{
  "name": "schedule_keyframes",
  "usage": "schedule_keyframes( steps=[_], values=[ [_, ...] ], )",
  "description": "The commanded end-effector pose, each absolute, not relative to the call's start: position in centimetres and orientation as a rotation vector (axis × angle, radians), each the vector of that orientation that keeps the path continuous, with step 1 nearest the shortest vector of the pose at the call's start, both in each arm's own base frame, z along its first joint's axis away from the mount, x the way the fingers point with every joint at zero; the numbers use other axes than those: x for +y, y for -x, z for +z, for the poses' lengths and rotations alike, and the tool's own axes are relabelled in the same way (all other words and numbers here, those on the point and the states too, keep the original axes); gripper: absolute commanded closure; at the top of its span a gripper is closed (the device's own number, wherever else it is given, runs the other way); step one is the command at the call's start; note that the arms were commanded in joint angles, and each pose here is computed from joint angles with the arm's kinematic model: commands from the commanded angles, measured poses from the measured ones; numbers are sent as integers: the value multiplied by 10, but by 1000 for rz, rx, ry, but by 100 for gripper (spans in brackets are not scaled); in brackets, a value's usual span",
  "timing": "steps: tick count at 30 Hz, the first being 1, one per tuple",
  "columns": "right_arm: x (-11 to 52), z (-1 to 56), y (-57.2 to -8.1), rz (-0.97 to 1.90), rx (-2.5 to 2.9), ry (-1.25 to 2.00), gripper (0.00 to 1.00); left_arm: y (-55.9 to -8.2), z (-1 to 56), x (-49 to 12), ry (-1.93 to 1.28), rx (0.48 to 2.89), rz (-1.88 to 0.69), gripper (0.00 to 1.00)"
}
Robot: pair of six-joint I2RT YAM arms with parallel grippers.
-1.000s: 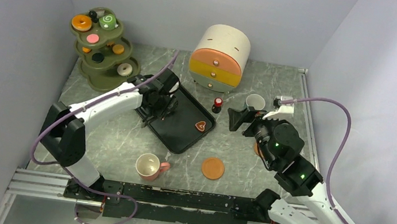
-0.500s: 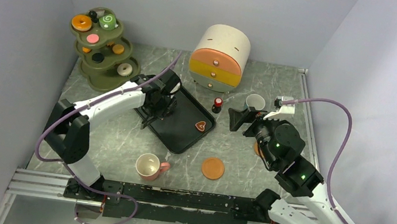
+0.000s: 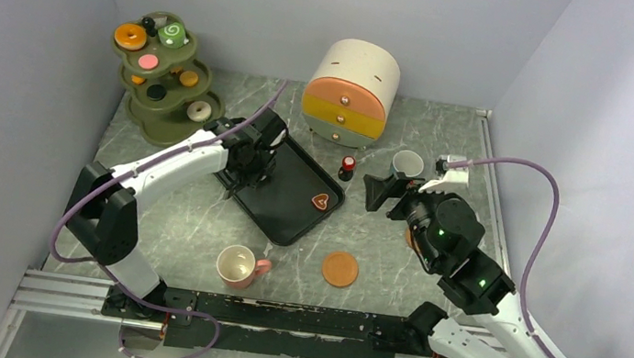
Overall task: Serve the afternoon tea
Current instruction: Pick up the desert from the tray, then place the desert on the desert table.
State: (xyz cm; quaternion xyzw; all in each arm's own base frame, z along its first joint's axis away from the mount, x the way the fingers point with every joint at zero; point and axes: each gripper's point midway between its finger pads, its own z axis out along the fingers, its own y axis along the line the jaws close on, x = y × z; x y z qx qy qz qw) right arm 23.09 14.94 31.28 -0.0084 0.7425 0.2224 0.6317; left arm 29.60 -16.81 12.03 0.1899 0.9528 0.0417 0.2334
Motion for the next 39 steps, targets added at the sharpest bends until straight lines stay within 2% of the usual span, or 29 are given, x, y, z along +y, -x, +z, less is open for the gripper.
schedule_keyframes(
  steps=[1, 18, 32, 39],
  values=[
    [145, 320, -230, 515, 1671, 3, 5, -312, 150, -167, -442, 2531, 106, 62],
    [141, 326, -226, 521, 1657, 0, 4, -334, 182, -123, -200, 2430, 157, 63],
    [141, 329, -222, 552, 1642, 5, 4, -356, 160, -54, 116, 2421, 178, 62],
    [142, 333, -220, 568, 1633, 6, 5, -366, 161, -8, 267, 2381, 269, 62]
  ],
)
